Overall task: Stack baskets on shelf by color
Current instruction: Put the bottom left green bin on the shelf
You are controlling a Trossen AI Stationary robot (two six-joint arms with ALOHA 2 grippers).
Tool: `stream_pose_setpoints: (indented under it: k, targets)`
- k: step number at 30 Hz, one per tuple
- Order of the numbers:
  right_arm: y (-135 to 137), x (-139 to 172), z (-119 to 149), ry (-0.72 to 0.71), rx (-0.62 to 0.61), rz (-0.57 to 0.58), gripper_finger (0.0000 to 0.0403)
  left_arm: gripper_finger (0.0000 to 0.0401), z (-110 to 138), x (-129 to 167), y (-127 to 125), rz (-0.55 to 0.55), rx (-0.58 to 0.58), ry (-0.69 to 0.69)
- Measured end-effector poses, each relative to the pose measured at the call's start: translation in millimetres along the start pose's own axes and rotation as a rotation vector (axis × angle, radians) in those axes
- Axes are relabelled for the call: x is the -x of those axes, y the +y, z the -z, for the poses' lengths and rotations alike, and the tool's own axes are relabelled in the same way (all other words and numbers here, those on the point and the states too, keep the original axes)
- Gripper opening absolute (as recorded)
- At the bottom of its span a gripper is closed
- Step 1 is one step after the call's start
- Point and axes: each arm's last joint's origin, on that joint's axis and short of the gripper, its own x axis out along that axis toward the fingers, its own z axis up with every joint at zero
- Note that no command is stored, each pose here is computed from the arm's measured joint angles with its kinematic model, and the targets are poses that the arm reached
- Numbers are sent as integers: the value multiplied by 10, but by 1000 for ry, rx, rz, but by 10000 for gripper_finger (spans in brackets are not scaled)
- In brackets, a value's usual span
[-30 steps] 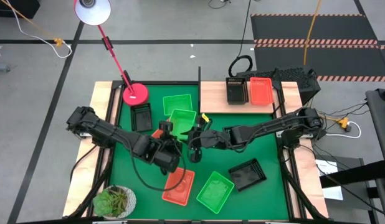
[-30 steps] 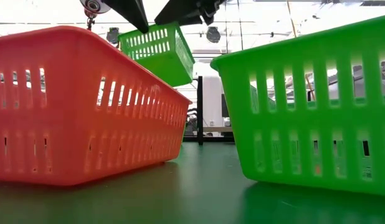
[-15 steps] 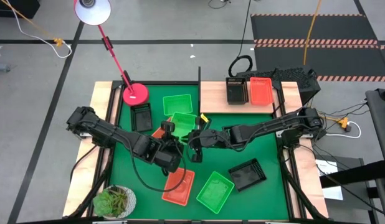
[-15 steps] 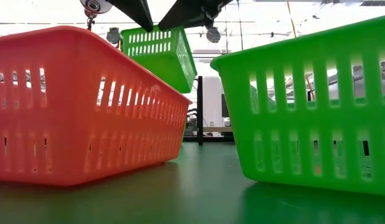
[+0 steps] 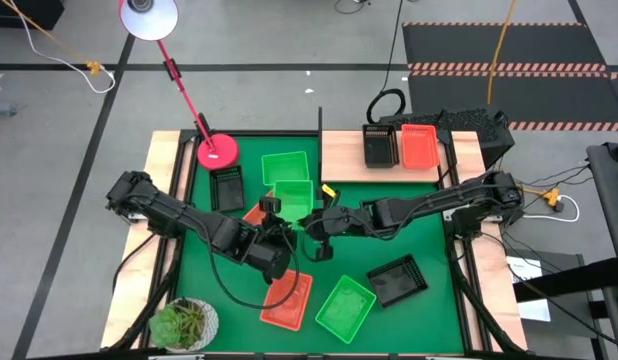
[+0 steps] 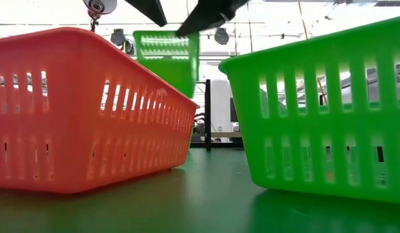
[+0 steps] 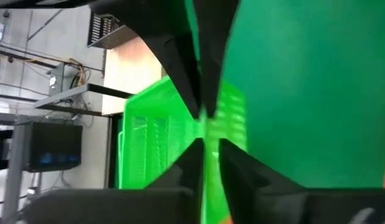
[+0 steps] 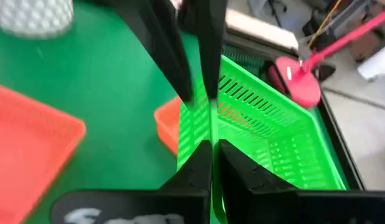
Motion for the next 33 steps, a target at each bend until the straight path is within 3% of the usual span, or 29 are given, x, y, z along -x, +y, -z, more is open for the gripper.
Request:
stream_pose_setpoints:
  k: [5,9,14,22,28,33]
  targets:
    - [-49,204,-31,11,37,-3,4,128,14,61,47,-26,43,-14]
    - [-63,336,-13,48,67,-16,3,153,38,197,144,-21,117,-52]
    - [-107,569,-24,42,128,-3,3,149,91,397,204,0,199,-98]
    - [-239,1017,134,-72,167,24,2,126,138,543,45,42,201,-111]
    - [-403,1308,392,-198,199,101,3,122,201,519,-50,47,214,-94]
    - [-588,1338,681,-228,215,214,3,122,272,394,-105,34,197,-61]
